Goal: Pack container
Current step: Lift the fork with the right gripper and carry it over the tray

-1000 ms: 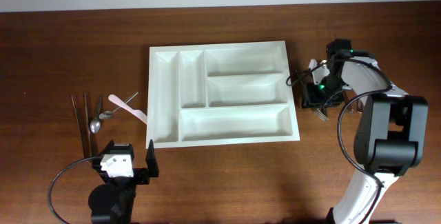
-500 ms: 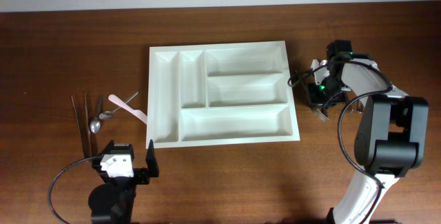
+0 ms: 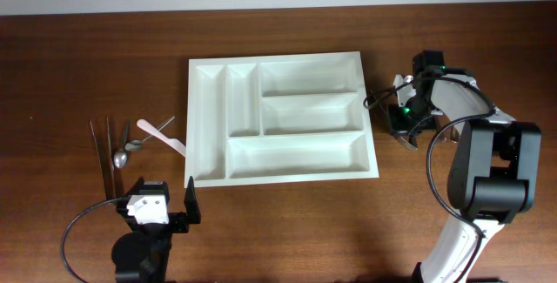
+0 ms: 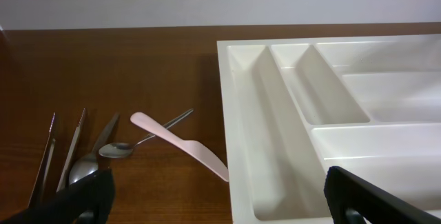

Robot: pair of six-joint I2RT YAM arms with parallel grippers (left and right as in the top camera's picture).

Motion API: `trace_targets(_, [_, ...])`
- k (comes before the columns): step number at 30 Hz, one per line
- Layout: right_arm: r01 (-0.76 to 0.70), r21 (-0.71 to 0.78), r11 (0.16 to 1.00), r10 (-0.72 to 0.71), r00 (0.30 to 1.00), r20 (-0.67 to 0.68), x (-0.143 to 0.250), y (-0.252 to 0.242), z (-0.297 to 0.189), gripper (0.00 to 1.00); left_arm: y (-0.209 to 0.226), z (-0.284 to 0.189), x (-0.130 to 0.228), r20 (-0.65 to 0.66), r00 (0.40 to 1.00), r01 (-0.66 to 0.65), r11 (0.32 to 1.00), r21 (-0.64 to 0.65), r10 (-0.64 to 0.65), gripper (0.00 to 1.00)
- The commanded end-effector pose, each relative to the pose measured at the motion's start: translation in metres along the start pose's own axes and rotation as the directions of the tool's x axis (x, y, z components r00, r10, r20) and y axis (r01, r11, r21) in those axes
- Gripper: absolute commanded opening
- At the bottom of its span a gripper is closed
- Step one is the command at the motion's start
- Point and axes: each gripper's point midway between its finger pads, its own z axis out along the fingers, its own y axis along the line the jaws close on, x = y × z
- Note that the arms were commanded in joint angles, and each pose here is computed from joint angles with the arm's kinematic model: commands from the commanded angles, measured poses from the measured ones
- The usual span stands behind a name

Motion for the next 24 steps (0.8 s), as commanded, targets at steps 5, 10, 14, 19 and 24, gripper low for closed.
trace_targets(5, [-0.001,0.01,1.0,0.0,0.999,0.054,-0.031,0.001,-0.036,0.04,-0.001,0.0,0.001,0.002,1.0,-0.014,1.0,0.01,0.014,0.99])
trace_targets(10, [0.004,0.018,1.0,-0.006,0.995,0.098,-0.049,0.001,-0.064,0.04,-0.001,0.0,0.001,0.002,1.0,-0.014,1.0,0.01,0.014,0.99])
trace_targets(14, [0.007,0.026,1.0,-0.011,0.992,0.129,-0.059,0.002,-0.087,0.04,-0.001,0.0,0.001,0.002,1.0,-0.014,1.0,0.01,0.014,0.99])
trace_targets(19, [0.06,0.022,0.998,-0.062,0.988,0.143,-0.065,0.012,-0.106,0.04,-0.001,0.0,0.001,0.002,1.0,-0.014,1.0,0.01,0.014,0.99])
trace_targets(24, [0.258,0.0,0.966,-0.256,0.958,0.127,-0.063,0.047,-0.107,0.04,-0.001,0.0,0.001,0.002,1.0,-0.014,1.0,0.01,0.014,0.99])
